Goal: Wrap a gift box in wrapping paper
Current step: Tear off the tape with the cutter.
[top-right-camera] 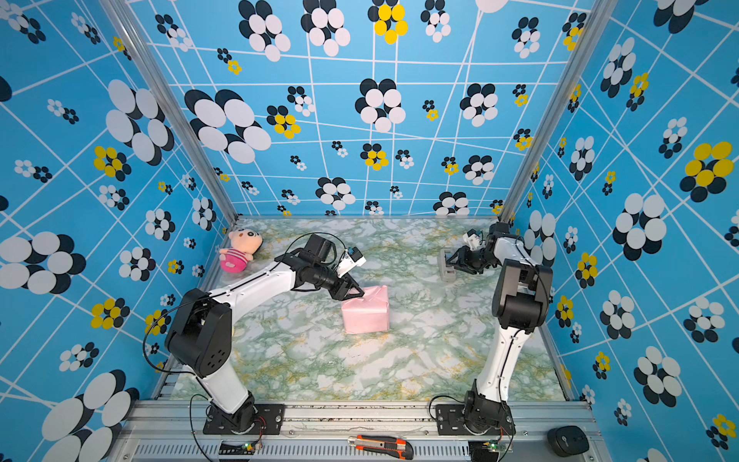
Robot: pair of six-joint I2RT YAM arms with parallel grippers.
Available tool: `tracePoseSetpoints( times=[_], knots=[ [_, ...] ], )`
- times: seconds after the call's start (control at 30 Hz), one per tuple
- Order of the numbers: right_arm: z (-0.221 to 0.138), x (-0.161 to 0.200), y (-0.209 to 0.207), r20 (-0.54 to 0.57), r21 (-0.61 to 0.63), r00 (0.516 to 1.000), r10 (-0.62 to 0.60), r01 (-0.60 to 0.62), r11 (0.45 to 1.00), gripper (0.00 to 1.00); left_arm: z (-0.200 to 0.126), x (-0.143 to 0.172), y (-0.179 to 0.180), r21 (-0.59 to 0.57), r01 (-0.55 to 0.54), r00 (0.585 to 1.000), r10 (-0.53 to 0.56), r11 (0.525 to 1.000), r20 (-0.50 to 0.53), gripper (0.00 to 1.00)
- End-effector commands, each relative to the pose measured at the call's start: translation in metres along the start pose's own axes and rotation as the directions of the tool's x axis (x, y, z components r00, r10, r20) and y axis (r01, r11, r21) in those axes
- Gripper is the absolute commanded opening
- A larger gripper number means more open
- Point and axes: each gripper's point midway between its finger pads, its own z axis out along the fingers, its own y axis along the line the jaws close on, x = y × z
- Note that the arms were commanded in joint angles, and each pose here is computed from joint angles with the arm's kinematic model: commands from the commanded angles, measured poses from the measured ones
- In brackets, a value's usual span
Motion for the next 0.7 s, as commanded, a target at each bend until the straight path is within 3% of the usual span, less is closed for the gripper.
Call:
tracePoseSetpoints(
  times=[0.0, 0.37, 0.67],
  knots=[
    [0.004, 0.006, 0.004, -0.042, -0.042, 0.999, 0.012, -0.014, 0.999, 0.43, 0.009, 0.043, 0.022, -0.107, 0.036, 0.989, -0.051, 0.994, -0.136, 0.47],
    [0.026, 0.014, -0.002, -0.095, -0.11, 0.994, 0.045, -0.055, 0.992, 0.41, 0.009, 0.04, 0.022, -0.106, 0.034, 0.99, -0.048, 0.994, -0.131, 0.46],
    [0.021, 0.005, 0.0, -0.064, -0.102, 0.997, 0.05, -0.056, 0.993, 0.19, 0.009, 0.04, 0.022, -0.108, 0.033, 0.99, -0.047, 0.994, -0.133, 0.46]
  ],
)
